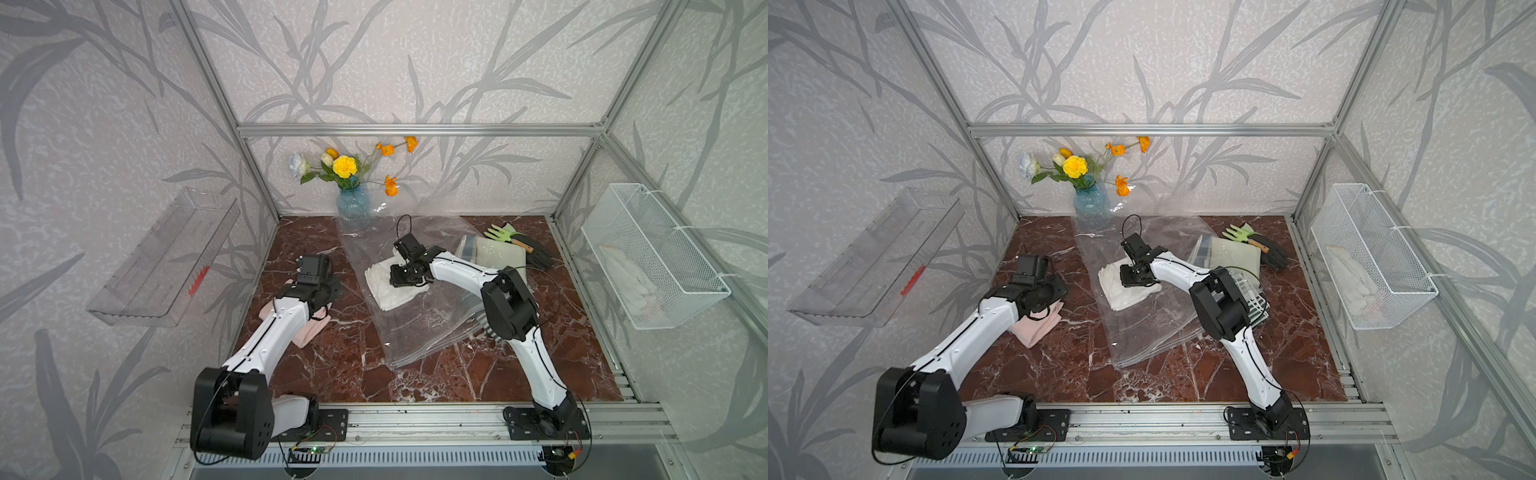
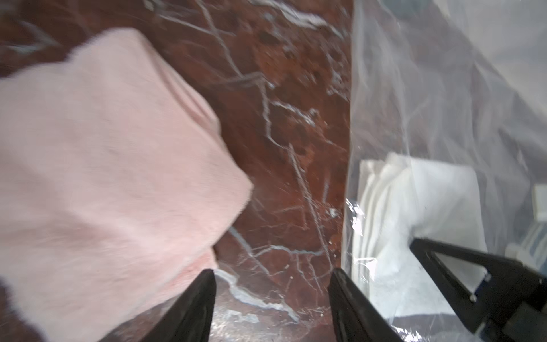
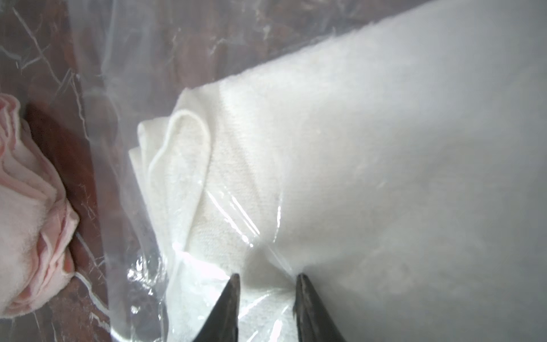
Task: Place the folded towel into the vacuum bag
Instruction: Adjust the vacuum bag at the center of the board.
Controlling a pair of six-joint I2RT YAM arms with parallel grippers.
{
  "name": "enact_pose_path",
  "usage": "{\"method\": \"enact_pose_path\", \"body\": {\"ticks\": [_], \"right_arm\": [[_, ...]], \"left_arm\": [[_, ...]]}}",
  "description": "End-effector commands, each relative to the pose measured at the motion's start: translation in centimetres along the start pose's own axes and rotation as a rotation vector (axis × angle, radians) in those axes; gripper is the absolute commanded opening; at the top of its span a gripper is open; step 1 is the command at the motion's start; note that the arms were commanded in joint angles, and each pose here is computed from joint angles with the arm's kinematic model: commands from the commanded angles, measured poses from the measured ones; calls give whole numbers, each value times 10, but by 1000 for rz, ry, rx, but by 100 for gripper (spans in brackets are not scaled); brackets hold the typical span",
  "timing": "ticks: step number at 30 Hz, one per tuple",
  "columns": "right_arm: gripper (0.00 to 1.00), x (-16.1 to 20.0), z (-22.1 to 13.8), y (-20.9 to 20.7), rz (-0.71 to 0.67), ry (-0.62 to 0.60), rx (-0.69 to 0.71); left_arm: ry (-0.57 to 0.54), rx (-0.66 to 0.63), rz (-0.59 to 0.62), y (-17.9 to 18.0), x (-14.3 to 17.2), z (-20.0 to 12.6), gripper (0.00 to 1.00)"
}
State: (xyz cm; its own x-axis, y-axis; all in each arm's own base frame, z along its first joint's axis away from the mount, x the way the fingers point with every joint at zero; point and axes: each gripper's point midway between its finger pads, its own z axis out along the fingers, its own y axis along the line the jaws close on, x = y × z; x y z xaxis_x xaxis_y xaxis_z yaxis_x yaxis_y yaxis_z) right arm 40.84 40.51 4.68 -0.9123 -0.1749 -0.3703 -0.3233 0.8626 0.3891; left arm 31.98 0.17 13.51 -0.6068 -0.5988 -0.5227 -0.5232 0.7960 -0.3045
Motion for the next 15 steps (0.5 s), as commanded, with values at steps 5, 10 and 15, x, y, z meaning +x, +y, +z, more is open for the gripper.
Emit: {"method": "enact_pose_path", "body": {"ticks": [5,10,15], "right_arm": [[72,40,-4,165,-237,51,-247],[86,50,26,216,-320,30,-270],[94,47,44,224,-349,-56,-238]], "left_arm": [[-139,-256,-180,87,-10,-40,63],[-221,-310,-292,118,-14,-61,63],[-256,-362,-365,141,-10,-73,64]]}}
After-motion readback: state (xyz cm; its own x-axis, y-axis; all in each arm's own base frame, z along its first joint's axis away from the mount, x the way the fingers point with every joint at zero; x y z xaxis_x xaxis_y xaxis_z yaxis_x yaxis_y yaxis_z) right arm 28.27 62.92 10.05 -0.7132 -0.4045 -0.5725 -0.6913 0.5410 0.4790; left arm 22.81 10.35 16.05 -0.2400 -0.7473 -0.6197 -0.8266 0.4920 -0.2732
